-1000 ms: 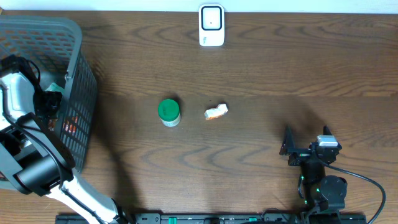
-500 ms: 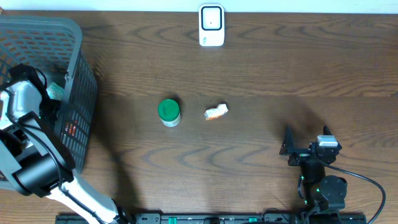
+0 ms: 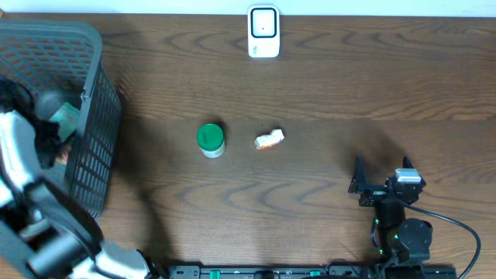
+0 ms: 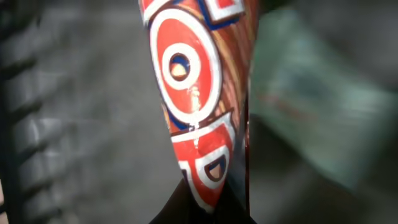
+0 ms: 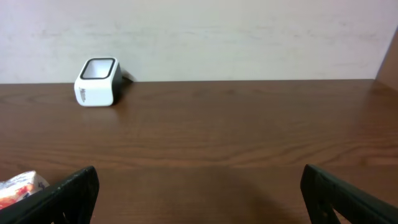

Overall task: Scan the item barcode
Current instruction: 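Grasp the red candy bar in the basket with the left gripper, then lay the red candy bar on the table beside the tissue pack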

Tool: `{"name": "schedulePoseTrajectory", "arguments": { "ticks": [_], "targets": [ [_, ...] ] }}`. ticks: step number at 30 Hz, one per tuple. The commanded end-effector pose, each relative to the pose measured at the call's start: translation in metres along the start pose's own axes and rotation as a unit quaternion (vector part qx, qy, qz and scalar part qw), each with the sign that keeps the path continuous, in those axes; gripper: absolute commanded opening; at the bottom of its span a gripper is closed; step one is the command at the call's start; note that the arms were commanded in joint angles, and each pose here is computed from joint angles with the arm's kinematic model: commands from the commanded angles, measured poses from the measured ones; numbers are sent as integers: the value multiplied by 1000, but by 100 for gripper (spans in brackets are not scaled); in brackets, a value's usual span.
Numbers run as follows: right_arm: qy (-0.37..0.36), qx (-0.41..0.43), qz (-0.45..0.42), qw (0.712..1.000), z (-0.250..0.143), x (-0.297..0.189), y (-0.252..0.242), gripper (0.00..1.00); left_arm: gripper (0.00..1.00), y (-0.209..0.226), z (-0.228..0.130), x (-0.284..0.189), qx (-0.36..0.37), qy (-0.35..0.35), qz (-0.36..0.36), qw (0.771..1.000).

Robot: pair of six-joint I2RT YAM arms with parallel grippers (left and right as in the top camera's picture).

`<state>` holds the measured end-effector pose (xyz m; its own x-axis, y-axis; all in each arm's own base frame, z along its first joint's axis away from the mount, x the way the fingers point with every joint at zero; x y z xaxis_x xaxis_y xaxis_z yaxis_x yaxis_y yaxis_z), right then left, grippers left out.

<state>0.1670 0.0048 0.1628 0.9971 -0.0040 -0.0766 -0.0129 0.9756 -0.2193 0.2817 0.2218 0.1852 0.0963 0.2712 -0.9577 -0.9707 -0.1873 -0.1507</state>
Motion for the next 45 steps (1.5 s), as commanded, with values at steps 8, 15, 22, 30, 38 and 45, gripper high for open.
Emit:
{"name": "schedulePoseTrajectory", "arguments": {
  "ticks": [8,15,22,30,38,45],
  "targets": [
    [3,6,2,1000,-1,0,1,99,7,-1,-25,-170,37,124,-357,925],
    [3,6,2,1000,-1,0,1,99,7,-3,-74,-228,157,286,-492,808],
    [3,6,2,1000,-1,0,1,99,7,-8,-137,-251,287,368,-527,710],
    [3,6,2,1000,-1,0,1,99,7,-8,-213,-276,421,401,-562,588],
    [3,6,2,1000,-1,0,1,99,7,14,-296,-290,540,458,-577,407],
    [3,6,2,1000,-1,0,1,99,8,26,-355,-267,573,537,-525,329]
  ]
}}
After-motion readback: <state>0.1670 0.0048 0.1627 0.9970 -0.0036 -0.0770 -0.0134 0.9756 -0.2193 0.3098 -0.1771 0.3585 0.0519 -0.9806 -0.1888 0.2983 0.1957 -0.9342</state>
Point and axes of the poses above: each gripper's point midway between its finger pads, its own x axis out along the fingers, its own y axis along the line the jaws close on, z = x × y, the point moved 8 cm from there along -x, back along the fingers, and after that the axes turned 15 degrees about -x, right-handed, at the moved point
